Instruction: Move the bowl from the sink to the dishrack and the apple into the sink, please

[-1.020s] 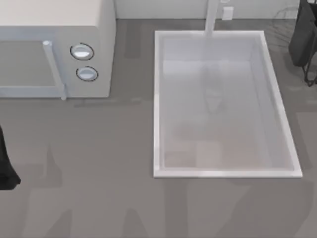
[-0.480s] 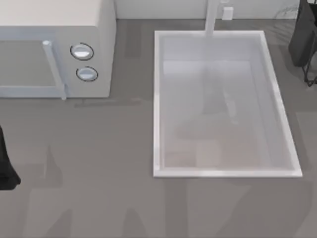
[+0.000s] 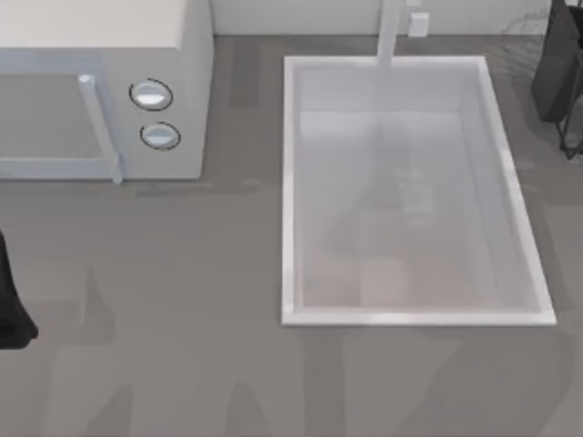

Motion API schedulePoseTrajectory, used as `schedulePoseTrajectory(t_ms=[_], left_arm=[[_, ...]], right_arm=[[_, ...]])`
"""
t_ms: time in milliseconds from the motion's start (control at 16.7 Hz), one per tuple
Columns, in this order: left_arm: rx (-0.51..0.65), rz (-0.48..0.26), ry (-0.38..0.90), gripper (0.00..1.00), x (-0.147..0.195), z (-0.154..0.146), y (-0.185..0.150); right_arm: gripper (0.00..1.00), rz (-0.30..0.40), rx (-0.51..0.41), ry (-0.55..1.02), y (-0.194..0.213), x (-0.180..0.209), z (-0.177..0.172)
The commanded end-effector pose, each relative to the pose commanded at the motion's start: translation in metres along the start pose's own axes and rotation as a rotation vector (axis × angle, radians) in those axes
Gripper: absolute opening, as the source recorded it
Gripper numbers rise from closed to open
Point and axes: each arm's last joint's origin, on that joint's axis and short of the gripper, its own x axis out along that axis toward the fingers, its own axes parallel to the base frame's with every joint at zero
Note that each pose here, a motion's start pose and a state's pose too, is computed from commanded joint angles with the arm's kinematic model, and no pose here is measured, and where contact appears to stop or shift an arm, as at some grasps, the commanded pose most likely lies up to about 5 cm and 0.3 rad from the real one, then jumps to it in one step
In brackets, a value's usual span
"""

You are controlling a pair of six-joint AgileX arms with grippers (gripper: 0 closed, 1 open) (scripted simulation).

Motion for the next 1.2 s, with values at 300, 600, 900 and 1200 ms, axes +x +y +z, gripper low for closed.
schedulePoseTrajectory(t_ms=[300, 600, 900, 1200], left_arm=[[0.0, 0.0, 0.0, 1.0, 0.0, 0.0, 0.0], [0.0, 0.0, 0.0, 1.0, 0.0, 0.0, 0.0], [0.0, 0.0, 0.0, 1.0, 0.0, 0.0, 0.0], [0.0, 0.0, 0.0, 1.0, 0.0, 0.0, 0.0]], right_arm=[[1.0, 0.003, -0.001, -0.002, 0.004, -0.005, 0.005], [1.0, 0.014, -0.007, -0.02, 0.032, -0.051, 0.039], [1.0, 0.007, -0.011, -0.038, 0.066, -0.136, 0.06], [1.0, 0.0, -0.006, -0.041, 0.09, -0.219, 0.032]])
